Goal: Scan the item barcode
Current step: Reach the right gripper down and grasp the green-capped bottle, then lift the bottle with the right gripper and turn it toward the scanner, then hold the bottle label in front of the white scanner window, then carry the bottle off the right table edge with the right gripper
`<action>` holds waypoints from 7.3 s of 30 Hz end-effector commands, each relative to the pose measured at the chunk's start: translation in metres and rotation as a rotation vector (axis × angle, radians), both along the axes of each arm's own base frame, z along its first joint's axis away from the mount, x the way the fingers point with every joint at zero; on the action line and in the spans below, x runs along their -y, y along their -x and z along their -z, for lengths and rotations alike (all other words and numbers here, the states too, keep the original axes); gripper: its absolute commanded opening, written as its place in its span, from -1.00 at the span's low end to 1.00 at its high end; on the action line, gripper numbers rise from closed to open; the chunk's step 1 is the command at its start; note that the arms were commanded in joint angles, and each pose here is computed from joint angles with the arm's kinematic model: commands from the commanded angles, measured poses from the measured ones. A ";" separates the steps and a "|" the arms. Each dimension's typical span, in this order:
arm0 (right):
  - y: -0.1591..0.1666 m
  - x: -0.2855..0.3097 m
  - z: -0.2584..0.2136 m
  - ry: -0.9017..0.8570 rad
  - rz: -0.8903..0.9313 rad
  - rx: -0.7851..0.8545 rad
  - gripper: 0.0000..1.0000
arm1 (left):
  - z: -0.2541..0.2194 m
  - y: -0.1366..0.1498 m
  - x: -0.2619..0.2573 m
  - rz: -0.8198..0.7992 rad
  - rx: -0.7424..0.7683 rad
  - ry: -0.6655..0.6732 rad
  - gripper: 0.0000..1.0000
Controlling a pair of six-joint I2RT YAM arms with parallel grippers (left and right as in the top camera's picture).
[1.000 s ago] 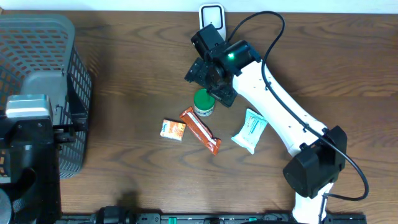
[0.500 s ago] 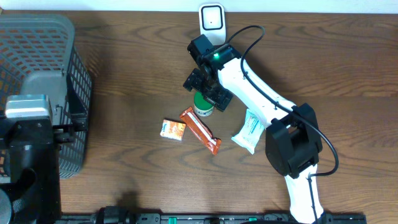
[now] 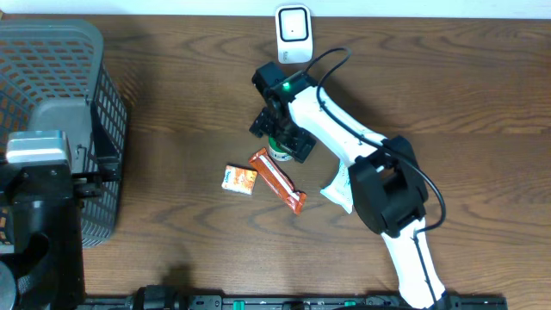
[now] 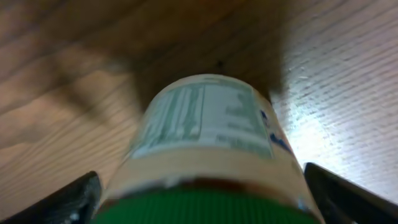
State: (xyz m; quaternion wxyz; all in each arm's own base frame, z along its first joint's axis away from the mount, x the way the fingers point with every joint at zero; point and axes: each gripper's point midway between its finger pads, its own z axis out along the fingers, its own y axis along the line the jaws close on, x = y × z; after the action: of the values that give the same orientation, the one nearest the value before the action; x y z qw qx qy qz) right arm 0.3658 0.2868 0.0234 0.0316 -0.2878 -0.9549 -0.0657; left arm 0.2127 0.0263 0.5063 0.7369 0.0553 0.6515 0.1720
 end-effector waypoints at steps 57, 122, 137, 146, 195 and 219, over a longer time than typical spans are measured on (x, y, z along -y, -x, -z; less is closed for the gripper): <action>-0.026 0.070 0.009 0.105 -0.626 0.041 0.98 | -0.007 0.003 -0.002 -0.014 0.021 -0.013 0.96; -0.008 0.088 -0.045 0.151 -0.582 -0.064 -0.17 | -0.043 0.088 0.001 -0.015 0.249 -0.019 0.96; 0.022 0.042 -0.144 -0.192 -0.670 0.001 -0.28 | -0.053 0.142 0.003 -0.015 0.371 -0.023 0.96; 0.017 0.052 -0.155 -0.128 -0.666 0.052 -0.24 | -0.053 0.142 0.003 -0.016 0.371 -0.022 0.96; -0.310 0.038 -0.150 0.553 -0.649 1.290 -0.24 | -0.012 0.124 0.003 -0.015 0.189 -0.017 0.96; -0.163 0.293 -0.248 0.581 -0.379 0.656 -0.07 | 0.131 0.114 0.003 -0.007 -0.399 0.005 0.96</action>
State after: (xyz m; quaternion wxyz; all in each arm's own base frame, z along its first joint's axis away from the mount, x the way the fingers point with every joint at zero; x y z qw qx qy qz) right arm 0.5387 0.0573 0.2923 -0.3897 0.0078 -0.9159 0.0963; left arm 0.1008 0.0236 0.3831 0.6033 0.0777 0.7777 0.1586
